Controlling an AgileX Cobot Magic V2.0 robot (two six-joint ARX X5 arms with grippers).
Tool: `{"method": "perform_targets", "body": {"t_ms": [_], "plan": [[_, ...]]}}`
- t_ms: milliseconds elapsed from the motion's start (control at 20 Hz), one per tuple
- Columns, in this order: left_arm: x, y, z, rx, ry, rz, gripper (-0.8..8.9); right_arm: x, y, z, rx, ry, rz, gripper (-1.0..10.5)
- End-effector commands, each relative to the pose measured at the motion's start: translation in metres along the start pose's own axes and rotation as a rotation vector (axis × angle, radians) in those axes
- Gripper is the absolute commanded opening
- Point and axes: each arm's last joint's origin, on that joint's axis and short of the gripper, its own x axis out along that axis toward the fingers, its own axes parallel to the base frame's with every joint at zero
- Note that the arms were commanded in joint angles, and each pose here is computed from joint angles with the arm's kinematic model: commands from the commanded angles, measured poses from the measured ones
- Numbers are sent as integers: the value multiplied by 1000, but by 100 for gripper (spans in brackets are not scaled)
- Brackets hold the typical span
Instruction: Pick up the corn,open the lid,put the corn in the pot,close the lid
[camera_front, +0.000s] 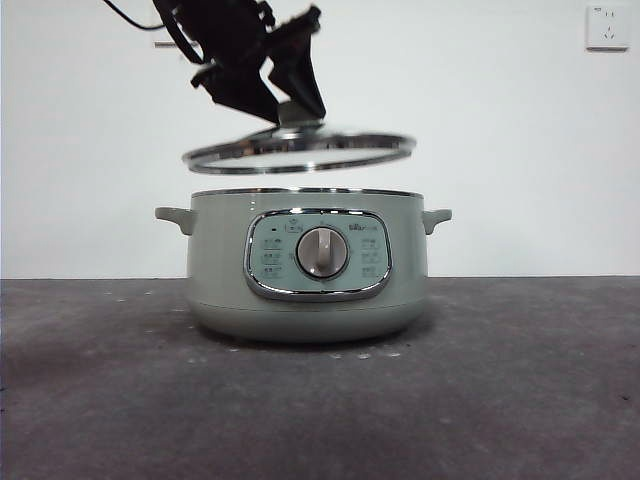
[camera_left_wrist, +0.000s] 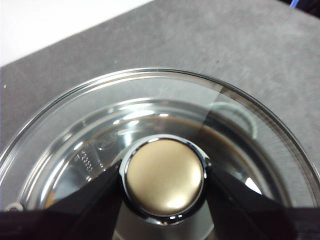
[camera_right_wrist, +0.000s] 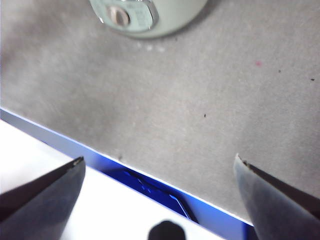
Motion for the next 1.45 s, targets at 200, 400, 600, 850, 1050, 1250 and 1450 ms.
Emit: {"method": "perform_targets", "body": {"t_ms": [200,400,600,850,1050,1250,1450], "plan": [[13,-1,4,25,-46,-4,-8,-3,-2,-8,28,5,-2,500],[20,-3,0,26,-28,1,-9,-2,-2,-8,27,7,-11,500],[21,-5,0,29,-26,-2,-9,-2,-2,-8,25,5,-19,500],[21,-5,-1,28,-18,-4,-9,-2,-2,-8,24,4,-20,500],[26,-5,-6,25,13,-8,-9,-2,-3,-8,19,3,-28,500],[32,-5,-12,31,56,-13,-9,-2,-3,-8,17,1,-33,500],[33,-5,-14,28,68,-15,-8,-2,-3,-8,17,-1,-43,500]]}}
